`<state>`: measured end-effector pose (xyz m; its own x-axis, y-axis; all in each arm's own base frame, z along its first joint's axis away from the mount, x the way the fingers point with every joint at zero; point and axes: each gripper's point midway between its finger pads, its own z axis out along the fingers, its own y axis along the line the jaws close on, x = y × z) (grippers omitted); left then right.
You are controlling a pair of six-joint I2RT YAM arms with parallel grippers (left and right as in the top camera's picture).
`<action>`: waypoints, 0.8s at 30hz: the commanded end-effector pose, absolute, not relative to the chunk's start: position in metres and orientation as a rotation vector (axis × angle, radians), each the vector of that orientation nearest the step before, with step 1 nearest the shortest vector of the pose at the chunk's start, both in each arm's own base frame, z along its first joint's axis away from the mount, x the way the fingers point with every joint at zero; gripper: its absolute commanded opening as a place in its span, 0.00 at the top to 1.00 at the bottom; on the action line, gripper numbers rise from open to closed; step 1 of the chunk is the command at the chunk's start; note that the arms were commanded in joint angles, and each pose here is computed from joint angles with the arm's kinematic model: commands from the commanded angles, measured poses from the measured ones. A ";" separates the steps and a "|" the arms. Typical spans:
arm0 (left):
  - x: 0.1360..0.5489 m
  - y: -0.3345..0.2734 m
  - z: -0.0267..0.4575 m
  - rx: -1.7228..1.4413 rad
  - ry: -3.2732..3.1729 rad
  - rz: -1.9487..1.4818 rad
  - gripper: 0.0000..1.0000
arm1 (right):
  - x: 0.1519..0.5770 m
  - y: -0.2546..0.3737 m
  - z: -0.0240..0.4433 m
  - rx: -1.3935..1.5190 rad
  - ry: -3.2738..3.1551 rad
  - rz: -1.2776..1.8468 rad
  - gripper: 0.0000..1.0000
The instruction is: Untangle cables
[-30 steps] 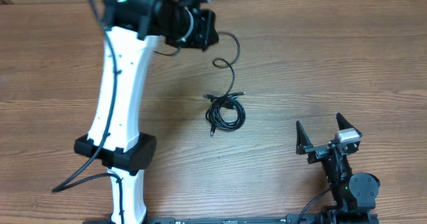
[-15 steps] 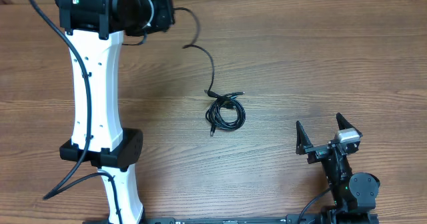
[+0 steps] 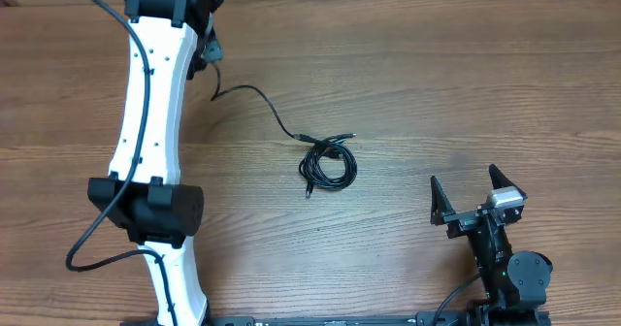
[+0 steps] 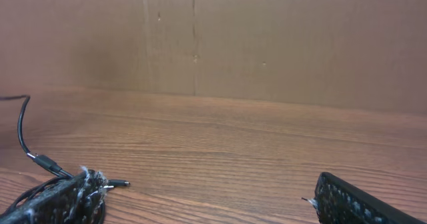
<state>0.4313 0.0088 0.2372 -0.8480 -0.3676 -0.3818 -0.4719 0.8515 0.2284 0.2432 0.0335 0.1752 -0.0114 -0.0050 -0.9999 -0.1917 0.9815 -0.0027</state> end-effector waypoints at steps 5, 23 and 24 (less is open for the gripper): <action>0.417 0.050 0.204 -0.804 2.750 0.543 0.96 | 0.243 0.033 0.173 -0.153 1.575 0.144 0.00; 0.401 -0.005 0.160 -0.889 3.005 0.032 0.07 | 0.243 0.033 0.173 -0.153 1.575 0.144 0.00; 0.399 -0.013 0.159 -0.888 3.027 -0.027 0.04 | 0.243 0.033 0.173 -0.153 1.575 0.144 0.00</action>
<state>0.4040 0.0140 0.1596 -0.8379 -0.5413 -0.0695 -0.5458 0.8316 0.1025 0.2432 0.0336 0.1752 -0.0113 -0.0053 -0.9999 -0.1920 0.9814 -0.0031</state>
